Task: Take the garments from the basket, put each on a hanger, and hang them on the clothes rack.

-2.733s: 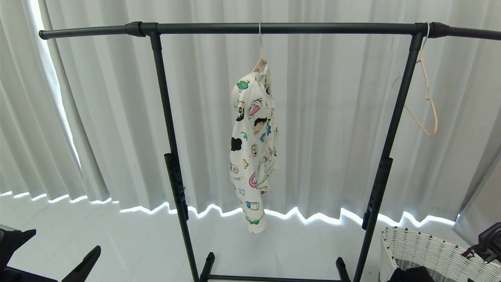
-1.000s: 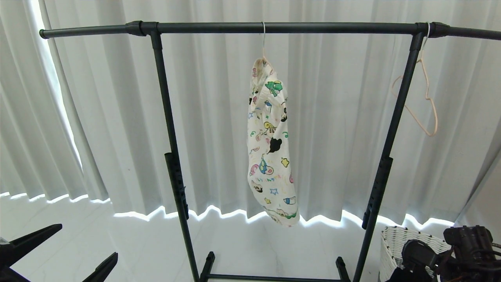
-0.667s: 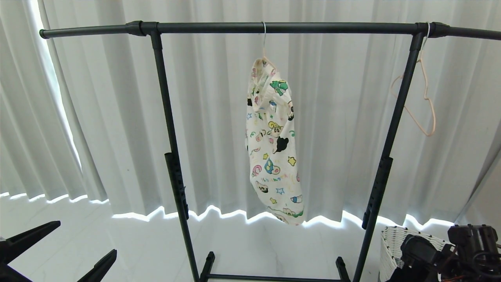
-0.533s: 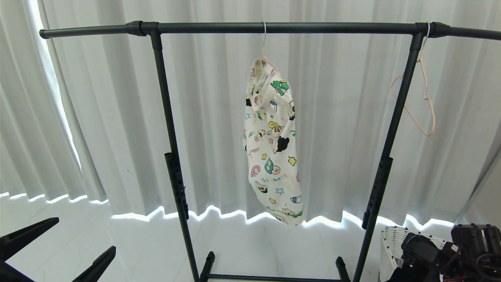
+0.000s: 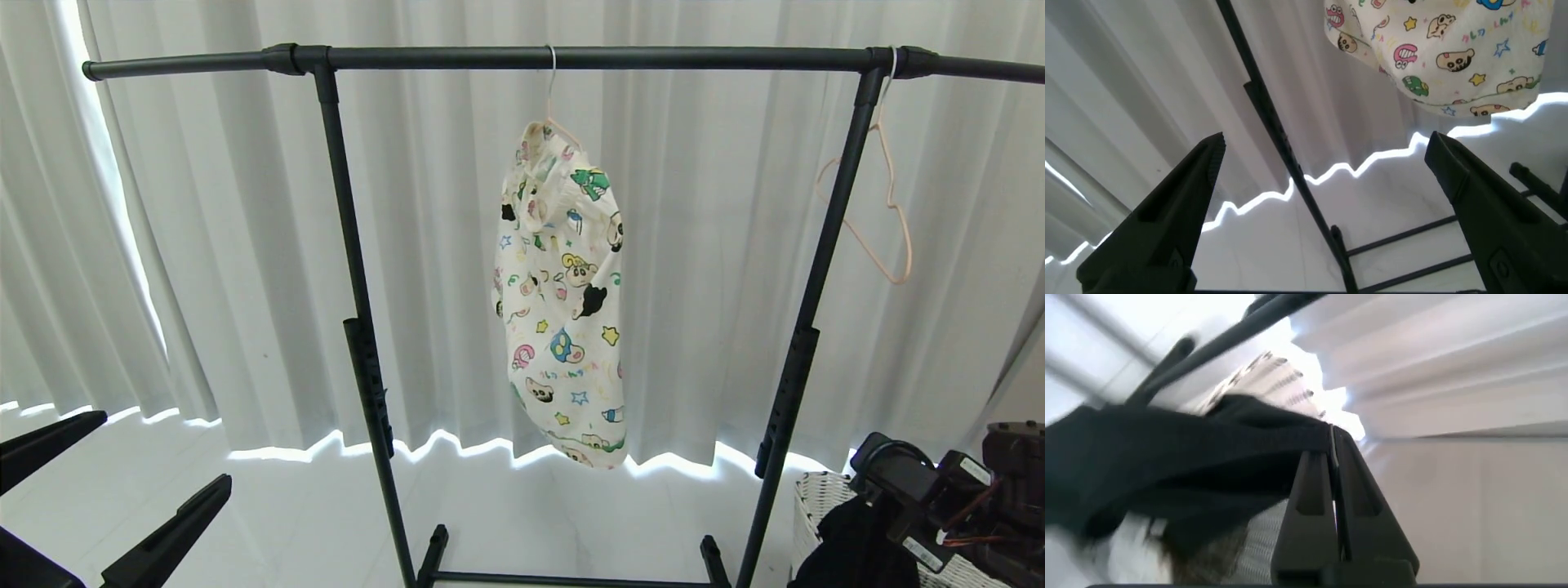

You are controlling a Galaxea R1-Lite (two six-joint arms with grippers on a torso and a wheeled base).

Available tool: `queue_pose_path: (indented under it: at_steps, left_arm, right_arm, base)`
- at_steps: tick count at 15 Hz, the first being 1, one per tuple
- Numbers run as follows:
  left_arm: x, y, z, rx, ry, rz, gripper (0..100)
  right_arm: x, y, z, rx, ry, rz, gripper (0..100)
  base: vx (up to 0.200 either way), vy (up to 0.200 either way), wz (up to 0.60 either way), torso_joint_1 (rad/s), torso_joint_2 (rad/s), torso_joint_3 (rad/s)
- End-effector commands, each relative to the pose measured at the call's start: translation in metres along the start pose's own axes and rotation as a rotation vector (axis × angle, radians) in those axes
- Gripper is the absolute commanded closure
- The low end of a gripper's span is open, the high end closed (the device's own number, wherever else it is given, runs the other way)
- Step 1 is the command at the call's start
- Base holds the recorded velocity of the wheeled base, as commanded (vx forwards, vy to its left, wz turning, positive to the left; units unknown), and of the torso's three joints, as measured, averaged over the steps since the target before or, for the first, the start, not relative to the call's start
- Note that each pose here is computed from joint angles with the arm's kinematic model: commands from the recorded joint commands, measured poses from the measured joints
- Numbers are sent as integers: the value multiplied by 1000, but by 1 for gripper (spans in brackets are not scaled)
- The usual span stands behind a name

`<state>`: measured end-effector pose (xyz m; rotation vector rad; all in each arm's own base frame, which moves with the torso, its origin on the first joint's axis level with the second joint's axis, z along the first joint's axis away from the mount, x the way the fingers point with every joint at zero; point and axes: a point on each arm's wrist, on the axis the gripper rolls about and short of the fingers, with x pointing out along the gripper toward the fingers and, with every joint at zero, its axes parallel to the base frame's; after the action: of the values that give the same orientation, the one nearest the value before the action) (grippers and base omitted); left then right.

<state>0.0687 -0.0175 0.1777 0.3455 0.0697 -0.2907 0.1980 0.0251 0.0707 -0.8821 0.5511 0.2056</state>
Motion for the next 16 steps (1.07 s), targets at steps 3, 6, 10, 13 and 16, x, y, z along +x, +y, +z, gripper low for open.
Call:
queue_pose_path:
  at_steps: [3,6,10,13,16]
  left_arm:
    - [0,1,5,1,-16,-3,0]
    - [2,-2,-4,6,26,-8,0]
    - [4,-3,-11,137,65,5,0]
    - [4,-4,-13,137,74,3,0]
    - [5,-4,-12,135,76,2,0]
  right_arm:
    - [-69,-60,49,-30,35,79,100]
    - [-124,-79,76,7,113,259,100]
    - [-141,-72,113,186,43,348,100]
    - [-140,-72,120,178,25,352,100]
    - [-138,-69,130,160,6,371,100]
  base:
    - [0,0,0,0,0,0]
    - [0,0,0,0,0,0]
    - [-50,0,0,1,1,1]
    - [-200,0,0,5,4,1]
    - [-200,0,0,1,-1,2]
